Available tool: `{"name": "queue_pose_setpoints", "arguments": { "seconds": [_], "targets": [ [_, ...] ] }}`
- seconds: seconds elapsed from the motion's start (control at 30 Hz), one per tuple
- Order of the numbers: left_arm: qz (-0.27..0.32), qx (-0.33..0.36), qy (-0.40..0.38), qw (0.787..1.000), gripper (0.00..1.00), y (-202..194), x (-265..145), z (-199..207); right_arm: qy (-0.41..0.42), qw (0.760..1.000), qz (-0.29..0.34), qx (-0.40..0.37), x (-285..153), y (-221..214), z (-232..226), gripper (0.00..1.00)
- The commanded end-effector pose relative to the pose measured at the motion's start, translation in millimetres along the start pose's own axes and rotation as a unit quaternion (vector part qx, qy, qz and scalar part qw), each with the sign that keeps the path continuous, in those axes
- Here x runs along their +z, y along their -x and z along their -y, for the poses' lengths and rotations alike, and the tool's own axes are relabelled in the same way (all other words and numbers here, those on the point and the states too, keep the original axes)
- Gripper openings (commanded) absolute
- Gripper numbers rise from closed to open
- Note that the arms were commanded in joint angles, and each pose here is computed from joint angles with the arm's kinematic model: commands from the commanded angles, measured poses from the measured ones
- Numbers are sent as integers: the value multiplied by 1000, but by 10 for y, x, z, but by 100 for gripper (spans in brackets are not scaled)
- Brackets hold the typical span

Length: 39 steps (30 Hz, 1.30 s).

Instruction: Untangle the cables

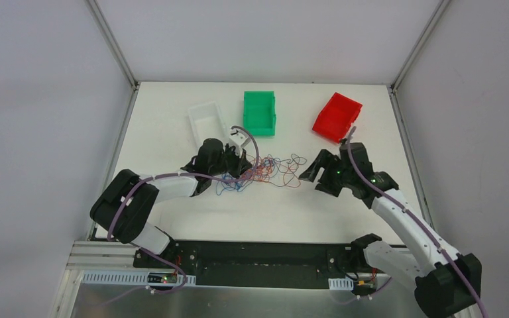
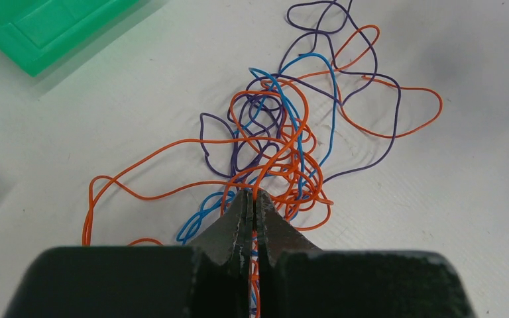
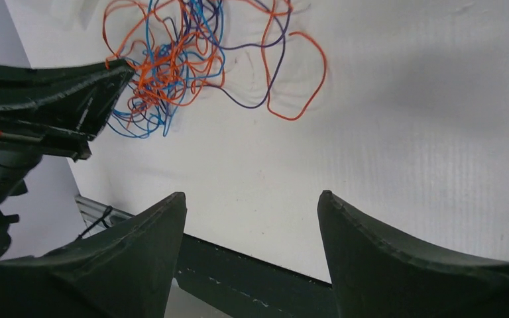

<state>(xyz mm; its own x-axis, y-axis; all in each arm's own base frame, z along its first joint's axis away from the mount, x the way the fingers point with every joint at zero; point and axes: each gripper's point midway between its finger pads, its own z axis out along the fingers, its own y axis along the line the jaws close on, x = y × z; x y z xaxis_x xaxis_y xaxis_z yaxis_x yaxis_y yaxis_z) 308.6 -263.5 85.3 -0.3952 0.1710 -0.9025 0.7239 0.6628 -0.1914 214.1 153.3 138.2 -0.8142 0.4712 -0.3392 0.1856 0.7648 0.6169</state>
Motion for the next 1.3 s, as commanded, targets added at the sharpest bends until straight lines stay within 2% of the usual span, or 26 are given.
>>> {"name": "queue_pose_setpoints", "arguments": {
  "seconds": [0.0,0.13,0.3,0.4,0.87,1.07,1.1,1.2,1.27],
  "targets": [
    [30,-2,-21,999,0,250,71,91,16,999,6,-41,211,-12,-314,75],
    [31,-2,-21,999,0,267,63,94,7,999,31,-33,459,-30,-385,71],
    [32,6,-20,999,0,300,11,103,28,994,100,37,684,-74,-400,70],
    [32,9,-17,999,0,306,8,93,28,990,125,52,764,-128,-471,70],
    [25,14,3,1000,0,308,-59,38,-41,974,175,138,1322,-360,-197,62],
    [19,19,6,1000,0,287,-52,22,-57,968,198,144,1454,-310,-126,52],
    [18,21,8,1000,0,284,-52,15,-58,968,199,143,1471,-303,-140,45],
    [9,19,20,1000,0,241,-39,-36,-53,970,193,139,1453,-284,-245,13],
    [-9,7,41,999,0,181,-22,-115,-45,972,188,131,1332,-255,-339,11]
  ]
}}
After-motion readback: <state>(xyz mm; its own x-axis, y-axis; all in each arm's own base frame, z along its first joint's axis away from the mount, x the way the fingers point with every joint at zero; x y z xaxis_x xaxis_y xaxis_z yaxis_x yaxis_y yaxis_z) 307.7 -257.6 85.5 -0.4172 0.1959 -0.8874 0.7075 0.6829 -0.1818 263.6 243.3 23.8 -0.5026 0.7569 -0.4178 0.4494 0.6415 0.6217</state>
